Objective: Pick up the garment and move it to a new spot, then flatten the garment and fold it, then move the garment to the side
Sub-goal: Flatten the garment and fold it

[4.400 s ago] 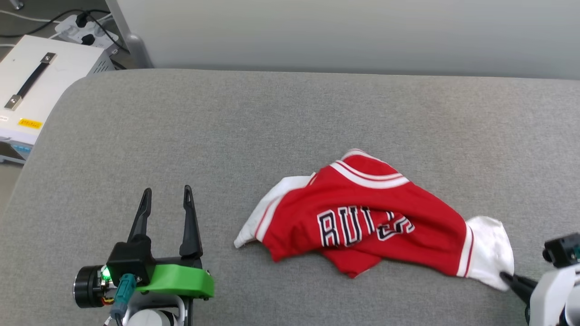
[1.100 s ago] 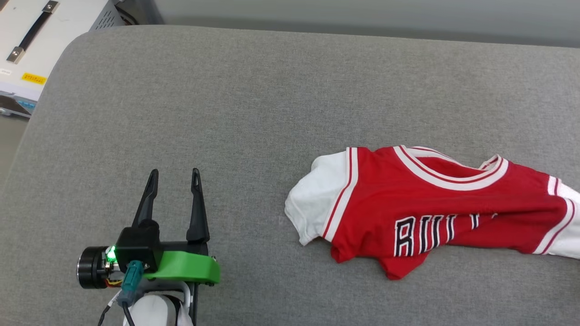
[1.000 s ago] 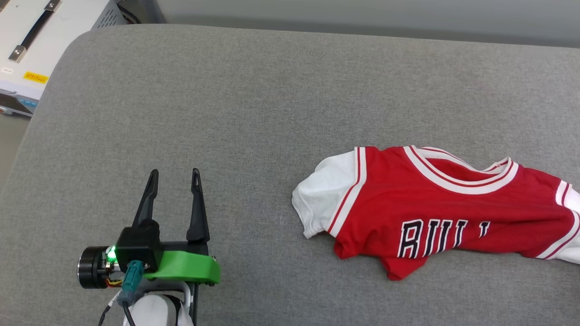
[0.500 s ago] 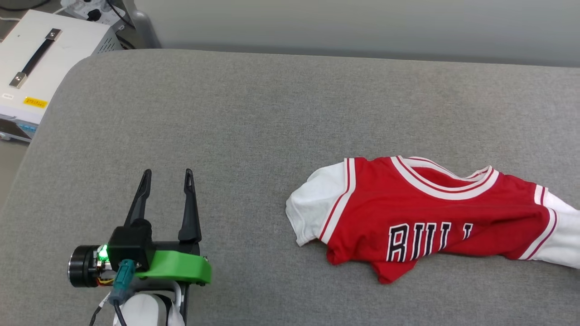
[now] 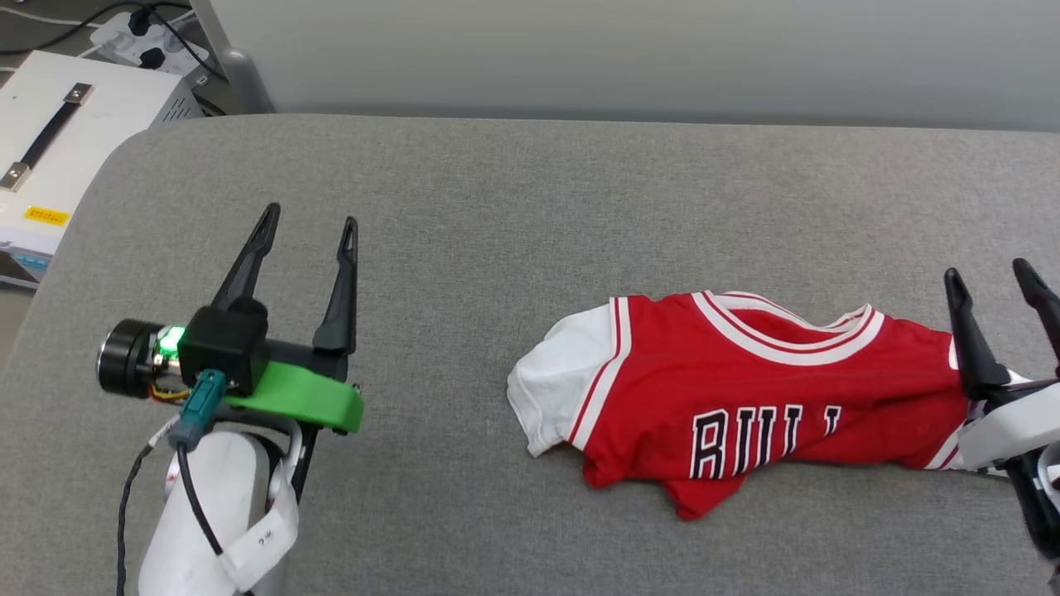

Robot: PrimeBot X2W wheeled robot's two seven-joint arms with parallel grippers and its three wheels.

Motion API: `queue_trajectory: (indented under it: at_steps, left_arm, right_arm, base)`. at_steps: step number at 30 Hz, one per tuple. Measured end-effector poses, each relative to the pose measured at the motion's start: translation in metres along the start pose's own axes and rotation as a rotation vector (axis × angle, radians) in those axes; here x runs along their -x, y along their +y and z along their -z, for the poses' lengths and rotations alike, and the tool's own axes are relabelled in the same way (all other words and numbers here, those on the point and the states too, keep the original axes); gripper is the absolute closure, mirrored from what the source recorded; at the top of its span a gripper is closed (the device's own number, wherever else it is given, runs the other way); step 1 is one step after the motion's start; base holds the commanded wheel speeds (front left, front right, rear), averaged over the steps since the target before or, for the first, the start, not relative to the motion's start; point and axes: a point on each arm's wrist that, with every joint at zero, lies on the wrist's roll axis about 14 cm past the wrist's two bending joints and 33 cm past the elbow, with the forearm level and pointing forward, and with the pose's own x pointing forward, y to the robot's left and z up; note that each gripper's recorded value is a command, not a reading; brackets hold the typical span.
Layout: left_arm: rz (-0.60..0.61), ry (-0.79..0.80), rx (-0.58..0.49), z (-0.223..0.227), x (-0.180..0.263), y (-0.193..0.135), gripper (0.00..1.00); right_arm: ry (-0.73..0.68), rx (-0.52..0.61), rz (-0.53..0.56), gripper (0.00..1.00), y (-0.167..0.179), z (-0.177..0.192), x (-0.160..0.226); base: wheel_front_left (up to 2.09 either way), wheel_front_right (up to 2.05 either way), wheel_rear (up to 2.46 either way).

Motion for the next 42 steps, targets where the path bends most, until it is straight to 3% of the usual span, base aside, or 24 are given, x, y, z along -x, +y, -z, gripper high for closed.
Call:
queue_trajectory:
  at_steps: [6, 10, 16, 25, 31, 42]
  left_arm:
    - [0.170, 0.017, -0.033, -0.002, -0.034, -0.025, 0.00]
    - [0.319, 0.129, -0.061, 0.005, -0.056, -0.052, 0.00]
    - [0.534, 0.421, -0.064, 0.037, -0.059, -0.099, 0.00]
    - [0.796, 0.845, -0.111, 0.099, -0.016, -0.144, 0.00]
    - [0.885, 1.000, -0.152, 0.138, 0.012, -0.154, 0.00]
    - [0.903, 1.197, -0.168, 0.193, 0.039, -0.154, 0.00]
  right_arm:
    - [-0.029, -0.073, -0.071, 0.00, 0.046, -0.006, 0.011]
    - [-0.013, -0.105, -0.103, 0.00, 0.064, -0.001, 0.019]
    - [0.003, -0.102, -0.100, 0.00, 0.063, 0.003, 0.024]
    - [0.050, -0.092, -0.091, 0.00, 0.058, 0.018, 0.026]
    - [0.070, -0.088, -0.073, 0.00, 0.050, 0.028, 0.024]
    - [0.111, -0.087, -0.049, 0.00, 0.041, 0.049, 0.019]
  base:
    - [0.00, 0.00, 0.00]
    - [0.00, 0.00, 0.00]
    - [0.00, 0.00, 0.00]
    - [0.00, 0.00, 0.00]
    - [0.00, 0.00, 0.00]
    - [0.00, 0.00, 0.00]
